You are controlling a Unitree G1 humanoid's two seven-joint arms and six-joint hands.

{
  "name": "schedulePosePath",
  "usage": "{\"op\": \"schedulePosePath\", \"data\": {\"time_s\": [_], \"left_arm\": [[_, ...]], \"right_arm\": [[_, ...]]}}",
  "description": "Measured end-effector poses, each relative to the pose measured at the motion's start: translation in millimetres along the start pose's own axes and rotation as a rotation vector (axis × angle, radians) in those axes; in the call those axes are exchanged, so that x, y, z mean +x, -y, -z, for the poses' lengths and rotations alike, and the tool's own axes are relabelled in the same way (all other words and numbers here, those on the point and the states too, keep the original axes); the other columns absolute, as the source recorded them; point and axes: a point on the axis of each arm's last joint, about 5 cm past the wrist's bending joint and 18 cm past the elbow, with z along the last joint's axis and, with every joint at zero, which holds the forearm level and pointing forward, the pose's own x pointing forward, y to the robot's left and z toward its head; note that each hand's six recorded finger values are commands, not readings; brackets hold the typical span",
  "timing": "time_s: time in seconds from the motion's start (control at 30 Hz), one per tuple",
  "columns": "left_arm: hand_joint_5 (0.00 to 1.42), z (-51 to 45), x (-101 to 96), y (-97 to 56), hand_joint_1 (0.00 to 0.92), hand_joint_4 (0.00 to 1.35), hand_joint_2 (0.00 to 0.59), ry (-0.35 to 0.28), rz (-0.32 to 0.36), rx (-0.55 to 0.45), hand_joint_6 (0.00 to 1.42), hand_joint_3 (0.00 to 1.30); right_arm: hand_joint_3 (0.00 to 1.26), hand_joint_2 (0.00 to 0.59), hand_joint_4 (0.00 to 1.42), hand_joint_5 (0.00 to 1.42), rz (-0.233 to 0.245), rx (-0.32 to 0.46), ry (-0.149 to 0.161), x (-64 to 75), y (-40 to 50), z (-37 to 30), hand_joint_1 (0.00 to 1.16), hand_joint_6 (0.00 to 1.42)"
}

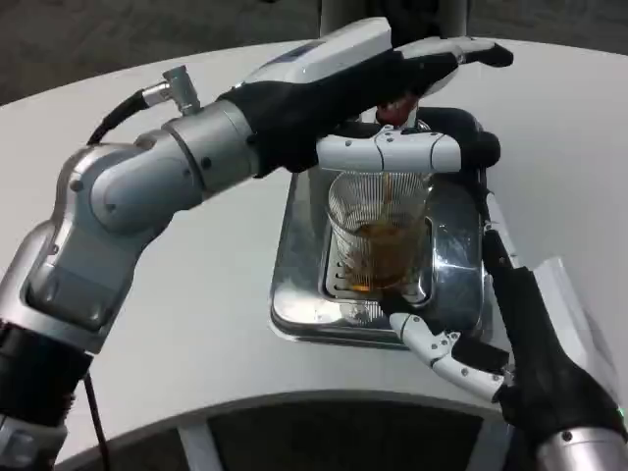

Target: Grasp the cup under the faucet to collect the drink, then remove the cup.

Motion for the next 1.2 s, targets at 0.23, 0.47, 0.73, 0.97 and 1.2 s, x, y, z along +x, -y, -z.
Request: {"op": "schedulePosePath", "data": {"time_s": [0.23,0.47,0.73,0.97,1.2], "left_arm": [[0.00,0.2,-1.1,-1.3,0.000,0.00,0.080,-0.003,0.001,0.005,0.10,0.13],[0.00,0.1,-2.6,-3.1,0.000,0.00,0.080,-0.004,0.003,0.008,0.10,0.13],[0.00,-0.7,-4.2,-5.3,0.000,0.00,0.080,-0.006,0.005,0.011,0.10,0.13],[0.00,-1.4,-5.4,-7.1,0.000,0.00,0.080,-0.005,0.003,0.011,0.10,0.13],[0.00,-2.0,-5.9,-7.8,0.000,0.00,0.080,-0.003,0.002,0.012,0.10,0.13]], "right_arm": [[0.00,0.275,0.01,0.05,0.022,0.048,-0.002,6.6,-9.7,1.7,0.67,0.12],[0.00,0.271,0.01,0.05,0.015,0.078,-0.002,13.4,-18.9,2.2,0.67,0.12],[0.00,0.267,0.01,0.06,0.024,0.087,-0.015,18.1,-28.7,4.0,0.68,0.13],[0.00,0.266,0.00,0.05,0.020,0.115,-0.006,25.7,-34.2,1.8,0.68,0.11],[0.00,0.265,0.00,0.04,0.041,0.106,-0.017,26.2,-38.6,1.8,0.68,0.10]]}}
